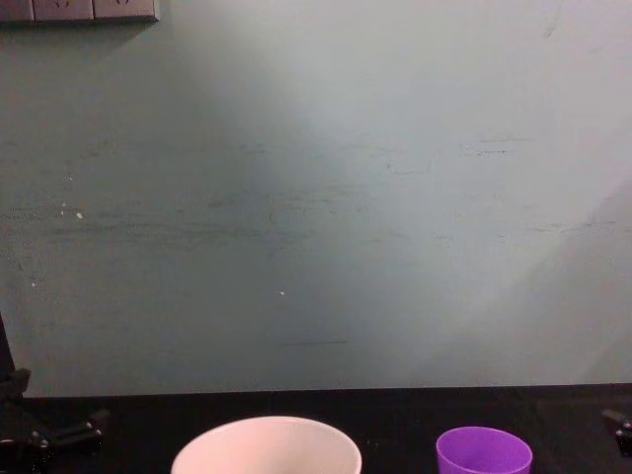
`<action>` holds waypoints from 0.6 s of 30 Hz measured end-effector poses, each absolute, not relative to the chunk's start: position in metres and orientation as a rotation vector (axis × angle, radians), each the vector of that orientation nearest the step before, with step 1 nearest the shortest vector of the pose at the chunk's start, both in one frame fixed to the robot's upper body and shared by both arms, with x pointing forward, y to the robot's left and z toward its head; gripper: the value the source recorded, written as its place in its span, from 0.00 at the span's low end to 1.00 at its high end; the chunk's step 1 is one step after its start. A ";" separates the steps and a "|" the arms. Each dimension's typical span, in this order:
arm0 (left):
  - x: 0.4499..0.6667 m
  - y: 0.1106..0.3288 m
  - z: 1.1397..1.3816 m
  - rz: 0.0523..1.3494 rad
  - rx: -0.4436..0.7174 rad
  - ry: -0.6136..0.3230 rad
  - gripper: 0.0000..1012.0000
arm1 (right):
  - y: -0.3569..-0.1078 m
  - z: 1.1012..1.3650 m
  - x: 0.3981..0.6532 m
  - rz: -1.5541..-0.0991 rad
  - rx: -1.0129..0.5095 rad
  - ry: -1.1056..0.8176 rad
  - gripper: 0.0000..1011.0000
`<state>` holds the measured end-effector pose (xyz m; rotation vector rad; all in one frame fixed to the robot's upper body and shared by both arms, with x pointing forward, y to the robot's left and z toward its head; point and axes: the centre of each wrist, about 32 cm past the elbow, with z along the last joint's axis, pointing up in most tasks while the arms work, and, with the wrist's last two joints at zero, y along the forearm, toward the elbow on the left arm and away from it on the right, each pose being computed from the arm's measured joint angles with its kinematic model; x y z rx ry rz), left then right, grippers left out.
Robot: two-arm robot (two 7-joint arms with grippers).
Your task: Pick up the cup and pour the mung beans from the cup into the bowl.
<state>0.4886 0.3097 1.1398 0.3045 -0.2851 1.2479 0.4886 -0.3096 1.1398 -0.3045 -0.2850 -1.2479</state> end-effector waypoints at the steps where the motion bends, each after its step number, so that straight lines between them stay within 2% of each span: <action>1: 0.489 0.310 1.140 1.248 0.305 -0.285 0.99 | -0.310 1.140 0.489 -1.248 -0.304 -0.285 0.99; 18: 0.489 0.310 1.140 1.248 0.304 -0.285 0.99 | -0.310 1.140 0.489 -1.248 -0.304 -0.285 0.99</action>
